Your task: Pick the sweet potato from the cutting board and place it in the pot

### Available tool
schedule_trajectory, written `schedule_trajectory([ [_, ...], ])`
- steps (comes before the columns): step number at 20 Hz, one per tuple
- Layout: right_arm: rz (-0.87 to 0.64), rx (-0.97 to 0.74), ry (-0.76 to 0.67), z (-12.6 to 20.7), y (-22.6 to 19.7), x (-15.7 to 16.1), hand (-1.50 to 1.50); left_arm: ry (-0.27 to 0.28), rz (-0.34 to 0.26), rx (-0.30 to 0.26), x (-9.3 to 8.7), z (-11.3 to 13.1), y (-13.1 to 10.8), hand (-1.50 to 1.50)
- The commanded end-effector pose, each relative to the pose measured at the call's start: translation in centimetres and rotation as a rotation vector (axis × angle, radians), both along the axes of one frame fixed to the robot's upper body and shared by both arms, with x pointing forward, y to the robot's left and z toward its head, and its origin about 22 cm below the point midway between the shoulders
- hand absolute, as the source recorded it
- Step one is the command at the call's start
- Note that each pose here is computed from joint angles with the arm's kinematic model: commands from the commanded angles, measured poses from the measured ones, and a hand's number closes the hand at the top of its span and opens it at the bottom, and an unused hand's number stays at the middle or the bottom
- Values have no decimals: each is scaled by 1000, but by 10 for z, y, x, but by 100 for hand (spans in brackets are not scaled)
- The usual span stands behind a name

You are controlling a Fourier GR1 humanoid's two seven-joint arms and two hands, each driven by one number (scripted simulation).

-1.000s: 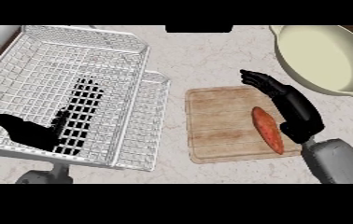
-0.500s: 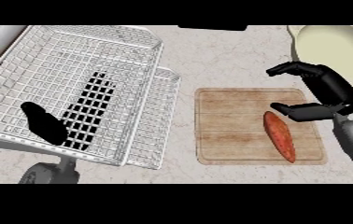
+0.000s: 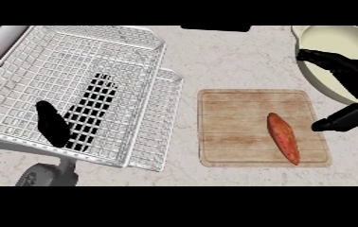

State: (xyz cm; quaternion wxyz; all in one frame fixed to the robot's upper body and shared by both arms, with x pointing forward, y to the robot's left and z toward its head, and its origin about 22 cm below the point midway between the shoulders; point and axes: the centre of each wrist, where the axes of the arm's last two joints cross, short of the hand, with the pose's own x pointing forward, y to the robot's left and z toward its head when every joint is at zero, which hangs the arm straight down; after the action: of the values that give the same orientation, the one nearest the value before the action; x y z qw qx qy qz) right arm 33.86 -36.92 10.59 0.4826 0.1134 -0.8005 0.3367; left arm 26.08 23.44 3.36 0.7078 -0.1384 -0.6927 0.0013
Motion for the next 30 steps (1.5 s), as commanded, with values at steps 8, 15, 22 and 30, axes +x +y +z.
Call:
schedule_trajectory([
  [8,308,-581,40,51,25,3,-150,-87,243,219,20,26,43,0],
  [15,423,-778,65,29,46,-13,-150,-91,295,217,23,25,47,0],
  [22,436,-800,68,14,50,-15,-150,-87,292,220,22,32,49,0],
  [30,402,-923,48,-6,56,-20,-150,-87,317,238,20,22,50,0],
])
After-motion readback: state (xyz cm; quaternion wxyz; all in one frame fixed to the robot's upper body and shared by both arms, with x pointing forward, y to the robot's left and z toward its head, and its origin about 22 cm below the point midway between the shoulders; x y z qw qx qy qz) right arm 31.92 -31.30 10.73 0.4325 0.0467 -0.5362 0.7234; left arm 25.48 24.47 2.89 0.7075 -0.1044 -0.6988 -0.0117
